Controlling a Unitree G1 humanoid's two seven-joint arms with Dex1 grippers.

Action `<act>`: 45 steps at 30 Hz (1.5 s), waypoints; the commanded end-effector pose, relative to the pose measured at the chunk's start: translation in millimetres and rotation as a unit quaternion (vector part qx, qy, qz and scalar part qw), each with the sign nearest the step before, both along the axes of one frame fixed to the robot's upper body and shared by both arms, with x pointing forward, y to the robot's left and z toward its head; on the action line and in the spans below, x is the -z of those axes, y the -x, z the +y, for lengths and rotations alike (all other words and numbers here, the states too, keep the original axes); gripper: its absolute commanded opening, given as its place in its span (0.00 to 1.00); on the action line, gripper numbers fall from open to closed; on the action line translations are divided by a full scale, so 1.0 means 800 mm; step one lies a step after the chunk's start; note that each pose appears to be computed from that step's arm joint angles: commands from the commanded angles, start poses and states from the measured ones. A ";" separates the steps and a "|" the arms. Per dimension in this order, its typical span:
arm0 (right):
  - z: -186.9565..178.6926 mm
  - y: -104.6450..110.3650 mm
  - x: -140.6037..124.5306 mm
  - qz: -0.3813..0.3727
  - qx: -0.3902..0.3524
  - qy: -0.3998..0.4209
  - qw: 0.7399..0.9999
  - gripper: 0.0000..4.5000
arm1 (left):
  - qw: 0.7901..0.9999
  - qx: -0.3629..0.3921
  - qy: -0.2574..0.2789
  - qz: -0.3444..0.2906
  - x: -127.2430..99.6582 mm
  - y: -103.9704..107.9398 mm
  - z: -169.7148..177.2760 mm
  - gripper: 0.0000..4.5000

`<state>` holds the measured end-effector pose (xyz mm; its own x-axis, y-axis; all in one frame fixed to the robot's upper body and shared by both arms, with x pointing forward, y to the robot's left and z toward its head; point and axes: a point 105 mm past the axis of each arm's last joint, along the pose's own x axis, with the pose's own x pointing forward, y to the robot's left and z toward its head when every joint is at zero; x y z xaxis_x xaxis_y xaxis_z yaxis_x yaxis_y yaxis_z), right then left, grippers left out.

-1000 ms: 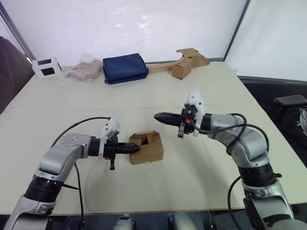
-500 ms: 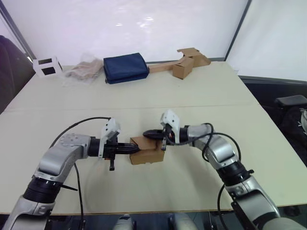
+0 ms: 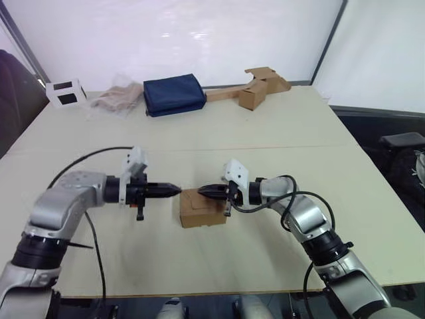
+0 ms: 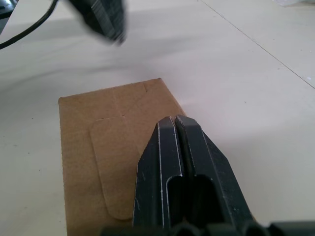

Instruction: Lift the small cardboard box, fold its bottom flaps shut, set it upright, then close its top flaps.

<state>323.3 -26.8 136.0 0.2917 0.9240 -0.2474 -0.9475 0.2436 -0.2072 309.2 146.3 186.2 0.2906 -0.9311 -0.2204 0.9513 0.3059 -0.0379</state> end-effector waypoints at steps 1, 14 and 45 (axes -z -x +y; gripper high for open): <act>-0.002 0.009 0.010 0.019 0.001 0.012 1.000 0.00 | 0.999 0.004 0.002 -0.037 -0.013 -0.023 -0.015 0.01; -0.010 0.028 0.000 0.025 0.009 0.000 1.000 0.00 | 0.998 0.052 -0.033 -0.026 0.040 -0.025 -0.049 0.01; -0.014 0.059 -0.010 0.048 -0.023 0.018 0.998 0.00 | 0.999 0.042 -0.012 -0.016 0.036 -0.016 -0.051 0.01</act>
<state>275.7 -41.4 137.4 0.2259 0.9190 -0.3230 -0.9740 0.2083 -0.0887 322.3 106.0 147.0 0.2146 -0.9424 -0.2568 0.9733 0.2283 -0.0246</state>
